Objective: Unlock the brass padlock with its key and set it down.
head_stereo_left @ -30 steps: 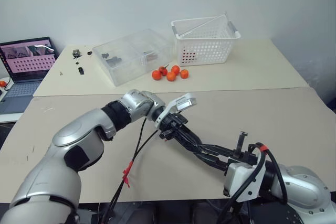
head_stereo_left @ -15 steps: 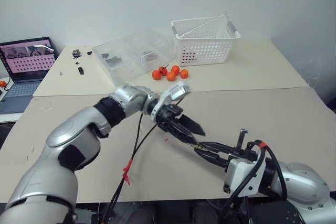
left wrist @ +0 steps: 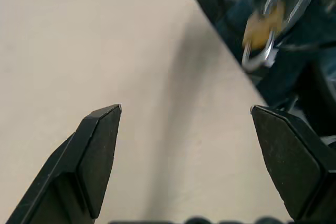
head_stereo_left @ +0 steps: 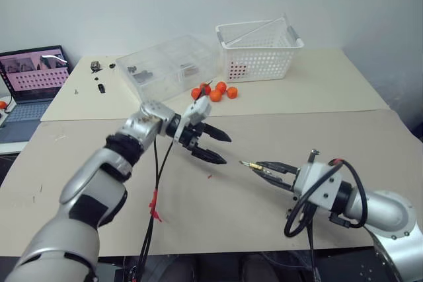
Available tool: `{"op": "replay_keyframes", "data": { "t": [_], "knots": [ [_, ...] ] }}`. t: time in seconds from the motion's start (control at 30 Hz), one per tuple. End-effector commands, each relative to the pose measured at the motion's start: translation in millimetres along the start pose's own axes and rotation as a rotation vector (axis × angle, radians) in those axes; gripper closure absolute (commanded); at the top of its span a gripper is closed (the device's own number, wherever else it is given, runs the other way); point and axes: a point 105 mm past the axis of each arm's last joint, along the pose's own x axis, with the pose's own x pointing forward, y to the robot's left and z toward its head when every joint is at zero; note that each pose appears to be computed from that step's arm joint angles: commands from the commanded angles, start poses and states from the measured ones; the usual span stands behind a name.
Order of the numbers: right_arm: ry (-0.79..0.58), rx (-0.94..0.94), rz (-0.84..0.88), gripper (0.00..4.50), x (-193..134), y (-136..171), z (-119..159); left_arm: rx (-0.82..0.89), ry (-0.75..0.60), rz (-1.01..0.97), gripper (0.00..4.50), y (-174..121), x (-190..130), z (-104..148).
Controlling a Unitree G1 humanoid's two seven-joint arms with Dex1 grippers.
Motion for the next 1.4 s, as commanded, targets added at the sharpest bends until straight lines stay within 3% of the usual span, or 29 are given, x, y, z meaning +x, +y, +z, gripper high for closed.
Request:
{"op": "replay_keyframes", "data": {
  "t": [0.03,0.2,0.33,0.77,0.87,1.13,1.17,1.4],
  "knots": [
    [-0.024,0.094,0.005,4.41,0.4,-5.1,12.4,0.185,-0.134,0.158,0.32,11.9,-1.9,39.3],
    [0.017,0.271,0.034,4.41,2.4,-3.7,4.3,0.274,-0.206,0.231,0.32,6.3,-5.6,58.4],
    [0.037,0.334,0.046,4.41,4.5,-3.5,-1.2,0.299,-0.175,0.237,0.32,-2.9,-14.8,57.9],
    [0.057,0.352,0.029,4.41,7.2,-35.4,-22.1,0.120,-0.144,0.220,0.32,-32.4,-42.0,49.2],
    [0.039,0.349,0.039,4.41,13.2,-40.0,-20.1,0.083,-0.136,0.192,1.05,-42.2,-42.0,44.9],
    [0.007,0.337,0.058,4.41,25.3,-43.3,-13.9,0.050,-0.151,0.164,4.22,-50.7,-37.1,44.4],
    [0.001,0.335,0.059,4.41,26.6,-43.4,-12.3,0.049,-0.147,0.163,4.45,-50.5,-35.6,42.8],
    [-0.054,0.337,0.096,4.41,32.9,-36.5,6.9,0.052,-0.139,0.146,4.45,-48.7,-27.0,38.7]
  ]
}}
